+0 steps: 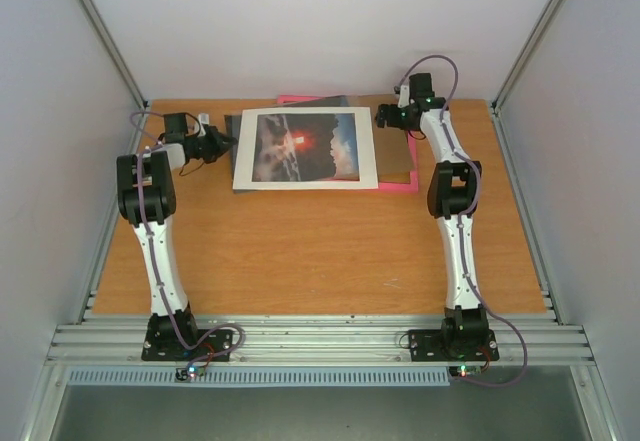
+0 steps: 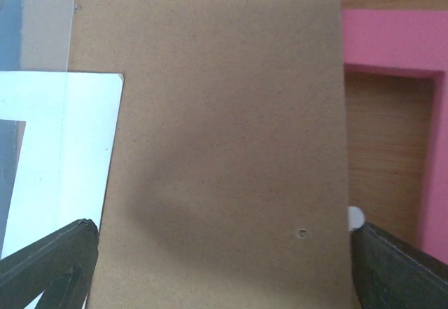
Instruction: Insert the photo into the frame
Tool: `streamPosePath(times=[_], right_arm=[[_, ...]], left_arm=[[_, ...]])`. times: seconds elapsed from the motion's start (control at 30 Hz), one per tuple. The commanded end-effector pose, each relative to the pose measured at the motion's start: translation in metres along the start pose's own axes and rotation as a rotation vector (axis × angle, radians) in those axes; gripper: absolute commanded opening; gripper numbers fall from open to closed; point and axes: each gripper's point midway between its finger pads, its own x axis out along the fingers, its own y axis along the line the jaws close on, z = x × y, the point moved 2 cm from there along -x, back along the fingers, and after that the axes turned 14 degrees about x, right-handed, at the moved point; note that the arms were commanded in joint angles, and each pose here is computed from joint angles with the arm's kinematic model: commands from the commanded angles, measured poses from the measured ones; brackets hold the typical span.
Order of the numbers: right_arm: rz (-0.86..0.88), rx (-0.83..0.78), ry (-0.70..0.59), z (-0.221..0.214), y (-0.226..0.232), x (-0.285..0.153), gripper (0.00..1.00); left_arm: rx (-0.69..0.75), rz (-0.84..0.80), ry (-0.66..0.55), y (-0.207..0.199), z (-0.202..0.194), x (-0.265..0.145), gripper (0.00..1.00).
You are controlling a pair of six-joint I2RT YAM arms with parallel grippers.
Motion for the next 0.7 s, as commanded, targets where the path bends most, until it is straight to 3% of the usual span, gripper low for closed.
streamPosePath(times=[0.0, 0.2, 0.5, 0.67], right_arm=[[-0.024, 0.052, 0.001, -0.005, -0.003, 0.012, 0.98], [-0.012, 0.113, 0.022, -0.011, -0.003, 0.016, 0.99], [0.169, 0.206, 0.149, -0.025, 0.031, -0.003, 0.93], [0.286, 0.232, 0.198, -0.027, 0.052, -0.015, 0.91]], left_arm=[[0.003, 0.001, -0.003, 0.008, 0.001, 0.006, 0.02], [0.002, -0.005, 0.003, 0.004, 0.001, 0.014, 0.05], [-0.006, -0.054, 0.013, -0.007, -0.001, 0.034, 0.32], [-0.006, -0.066, 0.029, -0.012, -0.007, 0.05, 0.37]])
